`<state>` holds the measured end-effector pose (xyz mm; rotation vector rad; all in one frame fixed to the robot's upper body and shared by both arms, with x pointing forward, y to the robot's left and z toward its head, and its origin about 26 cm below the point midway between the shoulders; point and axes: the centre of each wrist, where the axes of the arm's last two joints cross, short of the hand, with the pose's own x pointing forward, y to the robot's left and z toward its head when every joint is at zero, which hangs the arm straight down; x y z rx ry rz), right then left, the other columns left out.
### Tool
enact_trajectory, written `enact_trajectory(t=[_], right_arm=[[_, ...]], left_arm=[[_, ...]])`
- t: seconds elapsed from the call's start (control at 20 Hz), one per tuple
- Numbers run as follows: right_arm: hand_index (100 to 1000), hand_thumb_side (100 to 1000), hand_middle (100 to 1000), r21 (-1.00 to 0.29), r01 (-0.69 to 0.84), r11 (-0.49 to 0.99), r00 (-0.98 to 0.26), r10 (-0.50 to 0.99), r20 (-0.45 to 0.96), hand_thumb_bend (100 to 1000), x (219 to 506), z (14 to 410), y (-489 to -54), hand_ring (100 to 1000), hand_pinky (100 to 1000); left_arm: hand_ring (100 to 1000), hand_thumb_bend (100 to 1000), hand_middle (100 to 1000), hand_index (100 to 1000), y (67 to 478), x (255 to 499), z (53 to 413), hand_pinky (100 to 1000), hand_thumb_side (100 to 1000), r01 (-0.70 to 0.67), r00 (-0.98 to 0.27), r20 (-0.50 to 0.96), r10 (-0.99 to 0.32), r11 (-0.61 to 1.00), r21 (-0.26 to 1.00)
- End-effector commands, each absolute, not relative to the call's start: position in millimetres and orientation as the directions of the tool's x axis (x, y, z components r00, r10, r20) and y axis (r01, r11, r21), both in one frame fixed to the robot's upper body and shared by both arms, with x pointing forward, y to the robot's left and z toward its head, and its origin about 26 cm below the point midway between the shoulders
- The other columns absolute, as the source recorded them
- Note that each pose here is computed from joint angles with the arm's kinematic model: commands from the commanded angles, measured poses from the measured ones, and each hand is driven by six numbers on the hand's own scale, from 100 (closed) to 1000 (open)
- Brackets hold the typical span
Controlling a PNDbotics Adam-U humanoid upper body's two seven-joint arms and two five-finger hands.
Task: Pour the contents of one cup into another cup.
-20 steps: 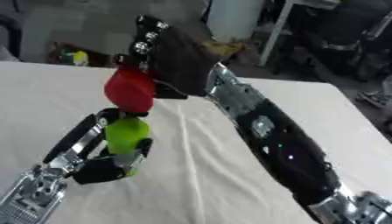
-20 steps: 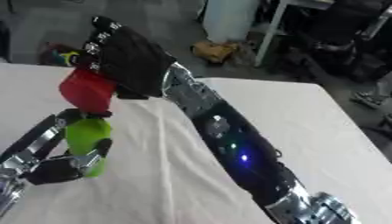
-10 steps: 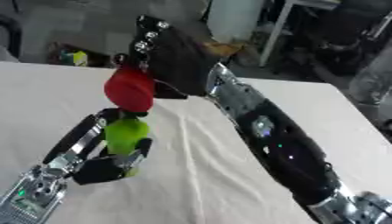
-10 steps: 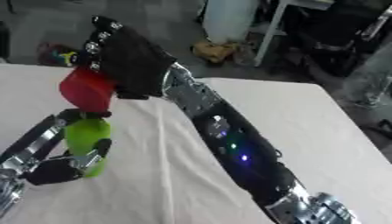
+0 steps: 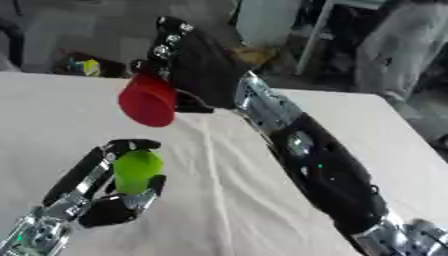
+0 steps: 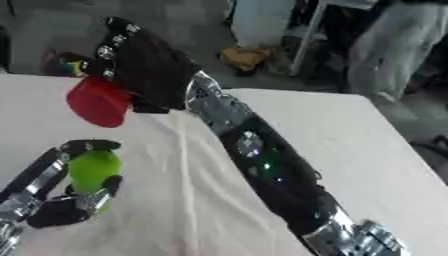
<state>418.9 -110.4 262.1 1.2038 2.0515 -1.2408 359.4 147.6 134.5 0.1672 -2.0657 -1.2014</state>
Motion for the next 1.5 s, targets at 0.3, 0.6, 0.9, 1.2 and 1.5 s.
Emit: enact_trajectory(t=[0.3,0.6,0.9,1.2,1.5], right_arm=[[601,212,311,-0.444,0.870,0.213,-0.491,0.454,-0.744,100,416.9,275.7,-117.4,349,503],[592,208,289,-0.456,0.864,0.213,-0.501,0.463,-0.732,100,418.4,273.4,-119.2,330,502],[509,105,158,-0.584,0.775,0.241,-0.605,0.550,-0.575,100,431.9,257.6,-139.2,191,485],[424,100,100,-0.768,0.550,0.329,-0.744,0.610,-0.272,100,445.6,224.4,-167.2,107,469],[377,100,100,-0.847,0.182,0.500,-0.799,0.577,0.168,100,453.0,192.6,-192.2,100,460]], left_arm=[[954,401,850,913,155.7,358.6,120.9,563,514,0.119,-0.794,0.404,-0.454,0.535,0.837],[1000,830,905,933,158.3,356.0,114.4,616,550,0.105,-0.828,0.349,-0.440,0.490,0.865],[1000,794,910,933,160.2,350.5,112.5,608,590,0.119,-0.828,0.362,-0.429,0.496,0.860],[1000,718,908,926,161.0,347.0,105.3,597,679,0.150,-0.817,0.385,-0.428,0.488,0.860],[1000,676,913,910,158.4,346.1,101.8,609,743,0.188,-0.822,0.391,-0.414,0.451,0.873]])
